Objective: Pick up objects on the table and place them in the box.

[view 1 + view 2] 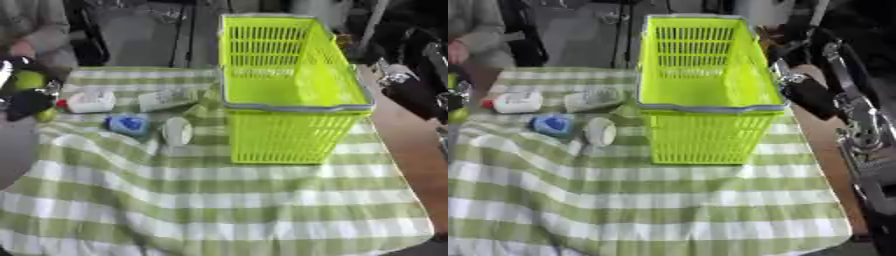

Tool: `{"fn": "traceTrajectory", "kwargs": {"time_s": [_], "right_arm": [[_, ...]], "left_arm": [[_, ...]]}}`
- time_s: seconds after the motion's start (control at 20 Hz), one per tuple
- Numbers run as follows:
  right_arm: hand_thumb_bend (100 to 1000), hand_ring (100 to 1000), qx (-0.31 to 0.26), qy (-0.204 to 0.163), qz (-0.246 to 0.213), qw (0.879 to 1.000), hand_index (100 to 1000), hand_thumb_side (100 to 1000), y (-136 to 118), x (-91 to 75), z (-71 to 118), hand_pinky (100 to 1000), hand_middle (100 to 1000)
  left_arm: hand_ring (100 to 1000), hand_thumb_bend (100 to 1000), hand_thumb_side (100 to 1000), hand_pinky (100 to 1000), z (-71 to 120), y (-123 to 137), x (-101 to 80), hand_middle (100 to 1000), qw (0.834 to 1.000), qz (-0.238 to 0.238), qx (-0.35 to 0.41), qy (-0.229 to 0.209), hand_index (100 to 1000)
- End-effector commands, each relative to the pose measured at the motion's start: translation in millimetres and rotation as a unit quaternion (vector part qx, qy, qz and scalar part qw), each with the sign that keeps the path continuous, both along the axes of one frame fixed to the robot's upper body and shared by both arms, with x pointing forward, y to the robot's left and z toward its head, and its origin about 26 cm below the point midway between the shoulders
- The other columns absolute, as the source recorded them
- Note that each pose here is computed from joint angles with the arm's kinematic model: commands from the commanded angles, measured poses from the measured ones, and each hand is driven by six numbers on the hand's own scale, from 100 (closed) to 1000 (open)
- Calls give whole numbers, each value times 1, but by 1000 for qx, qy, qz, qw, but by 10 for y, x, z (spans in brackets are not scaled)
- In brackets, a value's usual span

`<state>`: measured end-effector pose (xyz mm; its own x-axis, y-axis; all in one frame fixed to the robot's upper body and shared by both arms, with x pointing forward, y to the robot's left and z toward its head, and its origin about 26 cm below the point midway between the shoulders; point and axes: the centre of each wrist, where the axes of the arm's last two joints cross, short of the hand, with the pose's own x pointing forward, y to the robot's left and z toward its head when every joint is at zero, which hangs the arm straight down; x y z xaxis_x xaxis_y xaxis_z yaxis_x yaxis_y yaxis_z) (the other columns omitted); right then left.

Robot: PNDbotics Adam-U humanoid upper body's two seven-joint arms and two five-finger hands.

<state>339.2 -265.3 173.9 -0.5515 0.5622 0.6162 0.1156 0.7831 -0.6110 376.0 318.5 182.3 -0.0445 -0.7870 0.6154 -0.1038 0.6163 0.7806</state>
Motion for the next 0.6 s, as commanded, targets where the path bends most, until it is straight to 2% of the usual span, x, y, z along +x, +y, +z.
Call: {"fn": "traceTrajectory", "kwargs": {"time_s": [0.05, 0.4, 0.6], "right_arm": [[265, 573, -5, -9, 6, 1000, 856, 581, -5, 1, 71, 620, 703], [266, 573, -7, -12, 20, 1000, 856, 581, 58, 12, 103, 619, 703], [267, 573, -9, -12, 28, 999, 856, 581, 89, 18, 113, 619, 703]], "left_arm": [[666, 100, 526, 100, 93, -200, 209, 534, 999, -30, -44, -12, 739], [664, 100, 535, 100, 282, -689, 612, 532, 992, -94, -79, -20, 735], [663, 100, 531, 100, 331, -941, 762, 532, 989, -120, -78, -29, 734]]}}
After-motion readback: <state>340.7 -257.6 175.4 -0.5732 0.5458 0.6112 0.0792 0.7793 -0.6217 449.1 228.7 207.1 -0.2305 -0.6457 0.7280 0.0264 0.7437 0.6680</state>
